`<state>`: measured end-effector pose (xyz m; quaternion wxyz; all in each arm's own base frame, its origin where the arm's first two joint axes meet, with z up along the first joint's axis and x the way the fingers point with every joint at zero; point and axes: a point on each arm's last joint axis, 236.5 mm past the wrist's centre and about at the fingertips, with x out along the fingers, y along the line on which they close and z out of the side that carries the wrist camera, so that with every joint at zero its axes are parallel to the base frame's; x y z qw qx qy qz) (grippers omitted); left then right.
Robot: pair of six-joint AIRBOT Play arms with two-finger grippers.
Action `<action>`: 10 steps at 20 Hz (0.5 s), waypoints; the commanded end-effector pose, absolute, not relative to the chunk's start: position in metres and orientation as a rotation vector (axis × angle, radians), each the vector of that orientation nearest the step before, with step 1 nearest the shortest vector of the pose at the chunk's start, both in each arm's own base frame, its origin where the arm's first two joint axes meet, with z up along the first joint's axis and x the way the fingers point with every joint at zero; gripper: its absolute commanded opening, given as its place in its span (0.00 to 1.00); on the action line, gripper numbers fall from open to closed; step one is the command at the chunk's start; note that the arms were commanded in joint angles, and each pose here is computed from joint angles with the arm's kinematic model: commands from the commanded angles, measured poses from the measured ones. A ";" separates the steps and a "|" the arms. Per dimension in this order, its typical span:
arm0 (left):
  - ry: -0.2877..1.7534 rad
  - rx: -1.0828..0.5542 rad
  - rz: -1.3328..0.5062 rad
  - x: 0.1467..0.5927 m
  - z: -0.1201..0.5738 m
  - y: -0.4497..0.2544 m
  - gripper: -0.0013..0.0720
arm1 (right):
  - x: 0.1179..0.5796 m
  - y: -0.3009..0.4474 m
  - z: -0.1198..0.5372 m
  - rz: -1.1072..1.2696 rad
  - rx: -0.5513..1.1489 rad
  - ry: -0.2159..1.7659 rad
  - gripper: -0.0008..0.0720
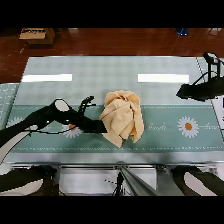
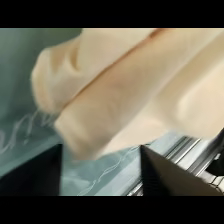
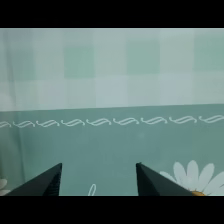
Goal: Fold the shirts.
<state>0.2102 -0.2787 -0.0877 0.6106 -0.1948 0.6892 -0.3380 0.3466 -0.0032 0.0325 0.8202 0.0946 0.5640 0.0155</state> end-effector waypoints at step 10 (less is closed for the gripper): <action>1.663 -0.542 -0.922 0.180 -0.086 -0.314 0.05 | 0.257 0.131 -0.045 0.524 0.566 1.380 0.77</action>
